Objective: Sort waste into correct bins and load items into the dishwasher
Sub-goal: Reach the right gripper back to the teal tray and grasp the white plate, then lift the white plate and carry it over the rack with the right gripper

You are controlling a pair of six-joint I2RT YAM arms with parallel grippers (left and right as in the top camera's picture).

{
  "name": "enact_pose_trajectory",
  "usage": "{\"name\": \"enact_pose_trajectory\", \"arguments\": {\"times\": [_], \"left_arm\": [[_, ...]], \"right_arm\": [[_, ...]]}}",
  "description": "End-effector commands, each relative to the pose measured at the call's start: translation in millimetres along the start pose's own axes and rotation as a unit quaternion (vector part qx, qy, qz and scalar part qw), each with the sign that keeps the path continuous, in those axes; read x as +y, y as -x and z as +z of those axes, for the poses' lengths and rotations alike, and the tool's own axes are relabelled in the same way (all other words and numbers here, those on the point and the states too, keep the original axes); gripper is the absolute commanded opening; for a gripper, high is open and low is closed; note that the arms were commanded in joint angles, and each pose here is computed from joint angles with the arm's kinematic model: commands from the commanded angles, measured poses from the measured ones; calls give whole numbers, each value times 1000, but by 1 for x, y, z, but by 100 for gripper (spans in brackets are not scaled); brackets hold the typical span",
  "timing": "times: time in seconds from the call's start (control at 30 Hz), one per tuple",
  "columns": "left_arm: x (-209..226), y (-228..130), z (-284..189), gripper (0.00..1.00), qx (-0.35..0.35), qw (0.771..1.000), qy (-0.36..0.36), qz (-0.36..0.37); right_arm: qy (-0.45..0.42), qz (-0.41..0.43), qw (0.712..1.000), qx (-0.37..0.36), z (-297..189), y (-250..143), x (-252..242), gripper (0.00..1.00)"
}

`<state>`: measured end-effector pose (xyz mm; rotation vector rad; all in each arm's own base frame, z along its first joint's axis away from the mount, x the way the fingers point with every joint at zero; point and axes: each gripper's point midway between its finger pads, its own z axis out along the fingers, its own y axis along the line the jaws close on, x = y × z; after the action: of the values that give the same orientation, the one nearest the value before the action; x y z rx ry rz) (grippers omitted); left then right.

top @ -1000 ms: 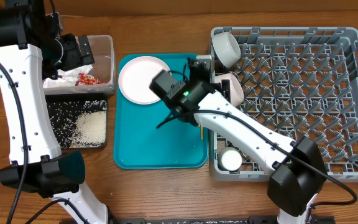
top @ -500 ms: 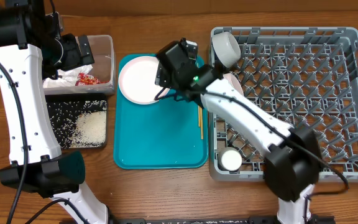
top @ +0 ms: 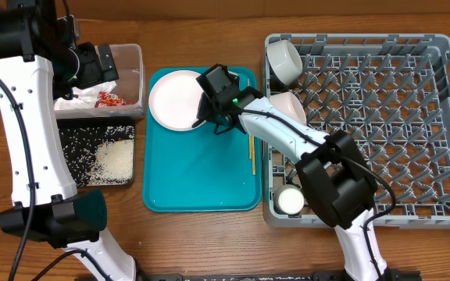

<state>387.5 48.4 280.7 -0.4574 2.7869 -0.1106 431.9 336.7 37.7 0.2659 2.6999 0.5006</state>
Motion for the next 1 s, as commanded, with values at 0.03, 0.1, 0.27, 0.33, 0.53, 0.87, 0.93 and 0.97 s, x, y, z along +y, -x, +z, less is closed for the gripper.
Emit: {"name": "enact_pose_trajectory", "arguments": {"times": [0.03,0.1,0.27,0.33,0.53,0.87,0.93,0.97], "left_arm": [[-1,1,-4,100,-6,1000,-3,6],[-1,1,-4,100,-6,1000,-3,6],[-1,1,-4,100,-6,1000,-3,6],[-1,1,-4,100,-6,1000,-3,6],[-1,1,-4,100,-6,1000,-3,6],[-1,1,-4,100,-6,1000,-3,6],[-1,1,-4,100,-6,1000,-3,6],[-1,1,-4,100,-6,1000,-3,6]], "right_arm": [[-22,13,999,27,26,-17,-15,46],[-27,13,999,31,28,-19,-18,44],[-43,14,998,40,22,-20,-25,4],[-49,20,998,41,12,-12,-28,4],[-62,12,998,-3,-44,35,-32,4],[-125,-142,966,-177,-225,107,-30,4],[-171,-136,951,-217,-262,114,-48,4],[-200,-132,942,-234,-279,118,-59,4]]}}
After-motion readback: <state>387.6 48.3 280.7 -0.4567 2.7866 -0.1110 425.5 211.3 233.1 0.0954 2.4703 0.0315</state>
